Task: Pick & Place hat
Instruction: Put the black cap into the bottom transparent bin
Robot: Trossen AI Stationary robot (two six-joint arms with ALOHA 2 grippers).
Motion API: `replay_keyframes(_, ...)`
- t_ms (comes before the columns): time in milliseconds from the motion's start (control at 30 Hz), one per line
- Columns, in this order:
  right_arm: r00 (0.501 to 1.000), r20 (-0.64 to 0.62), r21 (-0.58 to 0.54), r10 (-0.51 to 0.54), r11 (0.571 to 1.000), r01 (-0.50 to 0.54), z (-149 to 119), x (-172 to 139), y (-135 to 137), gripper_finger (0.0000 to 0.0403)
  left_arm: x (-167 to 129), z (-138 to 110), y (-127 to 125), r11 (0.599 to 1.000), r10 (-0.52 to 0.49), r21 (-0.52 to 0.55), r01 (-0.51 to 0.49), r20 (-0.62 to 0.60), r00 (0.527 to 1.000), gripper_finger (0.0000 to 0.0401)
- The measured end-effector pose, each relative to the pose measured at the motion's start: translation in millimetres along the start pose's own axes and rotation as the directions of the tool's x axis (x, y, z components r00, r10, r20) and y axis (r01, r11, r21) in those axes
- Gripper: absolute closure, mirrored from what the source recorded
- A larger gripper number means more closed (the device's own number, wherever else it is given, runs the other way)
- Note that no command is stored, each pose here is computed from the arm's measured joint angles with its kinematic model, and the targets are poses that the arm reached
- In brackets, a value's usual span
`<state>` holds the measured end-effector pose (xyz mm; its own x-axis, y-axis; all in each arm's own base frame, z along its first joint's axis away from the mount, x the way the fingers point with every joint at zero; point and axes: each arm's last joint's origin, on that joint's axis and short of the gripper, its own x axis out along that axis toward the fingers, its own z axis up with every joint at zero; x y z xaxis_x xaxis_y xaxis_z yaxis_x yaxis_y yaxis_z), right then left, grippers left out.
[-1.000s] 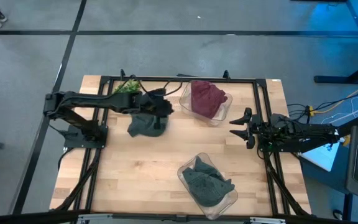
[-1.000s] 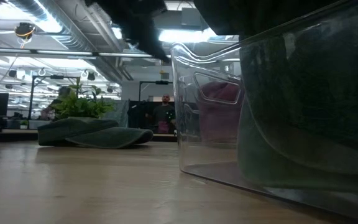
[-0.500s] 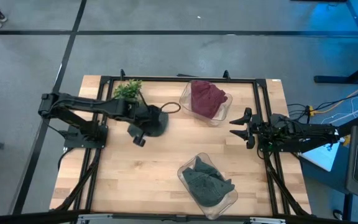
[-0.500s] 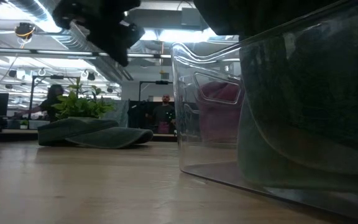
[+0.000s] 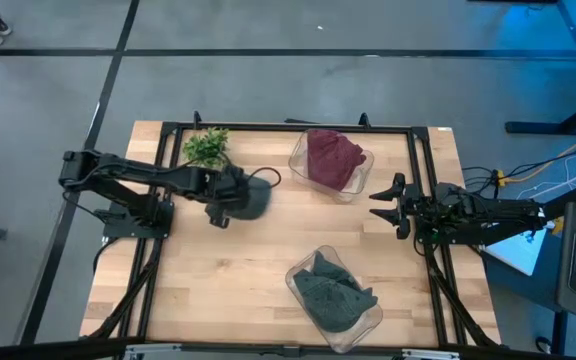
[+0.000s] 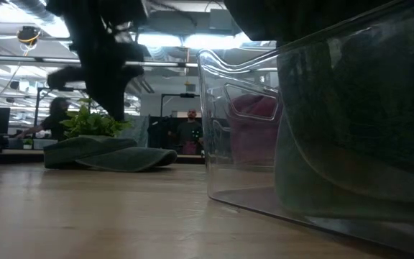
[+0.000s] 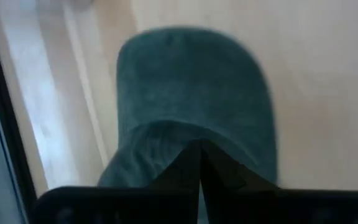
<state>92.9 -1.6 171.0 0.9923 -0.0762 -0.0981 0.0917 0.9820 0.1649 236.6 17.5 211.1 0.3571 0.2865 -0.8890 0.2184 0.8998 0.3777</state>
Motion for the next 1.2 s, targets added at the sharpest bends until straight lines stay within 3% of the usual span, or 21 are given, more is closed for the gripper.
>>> replay_keyframes(100, 1.0, 0.0, 0.0, 0.001, 1.0, -0.001, 0.0, 0.0, 0.0, 0.0189, 10.2, -5.5, 4.2, 0.996, 0.039, -0.074, -0.04, -0.017, 0.999, 0.04)
replay_keyframes(233, 1.0, 0.0, 0.0, 0.0, 1.0, 0.0, 0.0, 0.0, 0.0, 0.0189, 15.2, -11.4, 13.3, 0.966, 0.205, -0.145, -0.216, -0.082, 0.975, 0.0399)
replay_keyframes(300, 1.0, 0.0, 0.0, 0.0, 1.0, 0.0, 0.0, 0.0, 0.0, 0.0189, 16.1, -13.5, 17.0, 0.955, 0.239, -0.155, -0.252, -0.103, 0.966, 0.0399)
replay_keyframes(733, 1.0, 0.0, 0.0, 0.0, 1.0, 0.0, 0.0, 0.0, 0.0, 0.0189, 46.4, -26.1, 14.0, 0.965, 0.167, -0.178, -0.192, -0.146, 0.975, 0.0399)
replay_keyframes(1200, 1.0, -0.001, 0.0, 0.0, 1.0, 0.0, -0.1, 0.0, 0.0, 0.0189, 49.1, -18.1, -9.1, 0.989, -0.039, -0.141, 0.034, -0.034, 0.999, 0.04)
